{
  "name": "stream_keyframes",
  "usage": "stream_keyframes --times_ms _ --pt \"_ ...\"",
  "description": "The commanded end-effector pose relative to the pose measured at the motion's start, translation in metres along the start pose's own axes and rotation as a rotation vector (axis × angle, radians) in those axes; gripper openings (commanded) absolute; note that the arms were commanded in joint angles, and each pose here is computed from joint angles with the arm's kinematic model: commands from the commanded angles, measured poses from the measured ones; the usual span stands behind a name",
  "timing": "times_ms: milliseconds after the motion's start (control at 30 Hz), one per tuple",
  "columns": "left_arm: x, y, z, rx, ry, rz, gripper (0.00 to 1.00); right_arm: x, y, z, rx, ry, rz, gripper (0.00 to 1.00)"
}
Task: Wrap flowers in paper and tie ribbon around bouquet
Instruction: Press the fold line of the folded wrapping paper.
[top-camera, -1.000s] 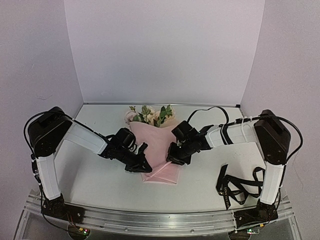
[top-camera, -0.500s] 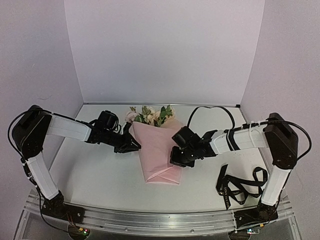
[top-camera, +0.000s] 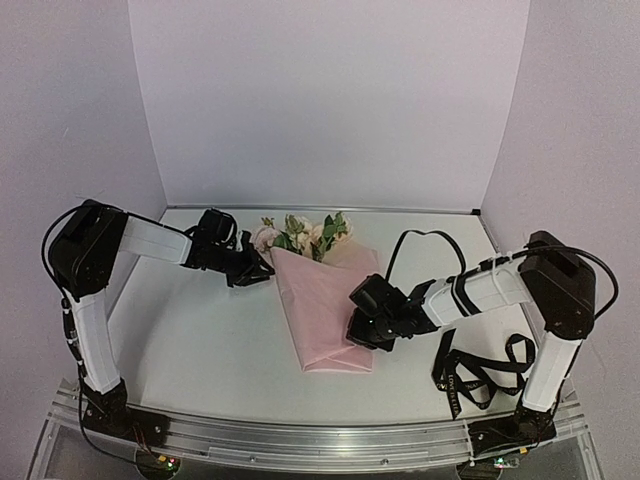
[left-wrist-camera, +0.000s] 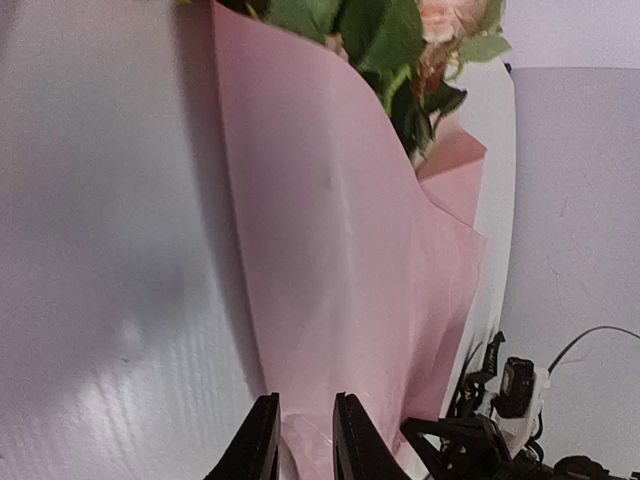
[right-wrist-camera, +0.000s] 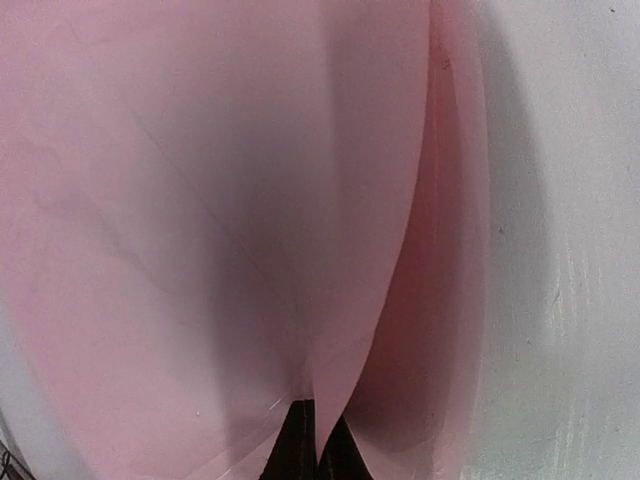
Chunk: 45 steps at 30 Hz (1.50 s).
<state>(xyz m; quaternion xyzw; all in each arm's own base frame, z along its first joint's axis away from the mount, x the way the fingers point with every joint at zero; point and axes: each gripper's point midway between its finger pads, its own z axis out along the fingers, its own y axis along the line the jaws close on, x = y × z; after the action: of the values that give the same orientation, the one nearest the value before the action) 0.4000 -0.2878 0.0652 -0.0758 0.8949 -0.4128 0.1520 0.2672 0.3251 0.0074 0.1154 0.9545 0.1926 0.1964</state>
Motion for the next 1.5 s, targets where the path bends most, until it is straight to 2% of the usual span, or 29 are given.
stream_keyframes --times_ms 0,133,200,333,567,633,767,900,1000,1167,1267,1367,1467 --pt "-0.059 0.005 -0.016 -0.036 -0.158 -0.018 0.27 0.009 -0.007 0.010 0.009 0.013 0.027 0.00" --pt "-0.104 0.003 -0.018 -0.069 -0.228 0.005 0.38 0.015 -0.006 0.015 0.009 0.032 0.021 0.00" --pt "-0.126 0.006 -0.014 -0.111 -0.249 0.011 0.38 0.017 -0.006 0.016 0.010 0.039 0.017 0.00" --pt "-0.147 0.027 0.009 -0.195 -0.235 0.000 0.34 0.019 -0.004 0.018 0.007 0.049 0.005 0.00" --pt "-0.158 0.014 0.031 -0.145 -0.228 0.077 0.61 0.024 -0.007 0.026 0.020 0.070 -0.005 0.00" --pt "-0.160 0.013 0.034 -0.147 -0.234 0.083 0.65 0.024 -0.006 0.029 0.021 0.070 -0.006 0.00" --pt "-0.166 0.003 0.043 -0.112 -0.240 0.103 0.59 0.029 -0.001 0.034 0.011 0.105 -0.012 0.00" --pt "-0.171 -0.011 0.050 -0.064 -0.249 0.149 0.37 0.032 0.000 0.038 0.022 0.124 -0.038 0.00" --pt "-0.173 -0.027 0.051 -0.020 -0.259 0.207 0.26 0.036 -0.005 0.041 0.046 0.142 -0.055 0.00" --pt "-0.166 -0.054 0.050 0.010 -0.266 0.329 0.19 0.040 -0.014 0.044 0.070 0.153 -0.060 0.00" --pt "-0.160 -0.063 0.051 0.009 -0.258 0.398 0.22 0.040 -0.014 0.046 0.074 0.152 -0.064 0.00" --pt "-0.155 -0.054 0.053 -0.032 -0.238 0.395 0.33 0.038 -0.014 0.044 0.078 0.143 -0.070 0.00" --pt "-0.152 -0.042 0.037 -0.083 -0.279 0.374 0.50 0.032 -0.009 0.039 0.078 0.125 -0.086 0.00"
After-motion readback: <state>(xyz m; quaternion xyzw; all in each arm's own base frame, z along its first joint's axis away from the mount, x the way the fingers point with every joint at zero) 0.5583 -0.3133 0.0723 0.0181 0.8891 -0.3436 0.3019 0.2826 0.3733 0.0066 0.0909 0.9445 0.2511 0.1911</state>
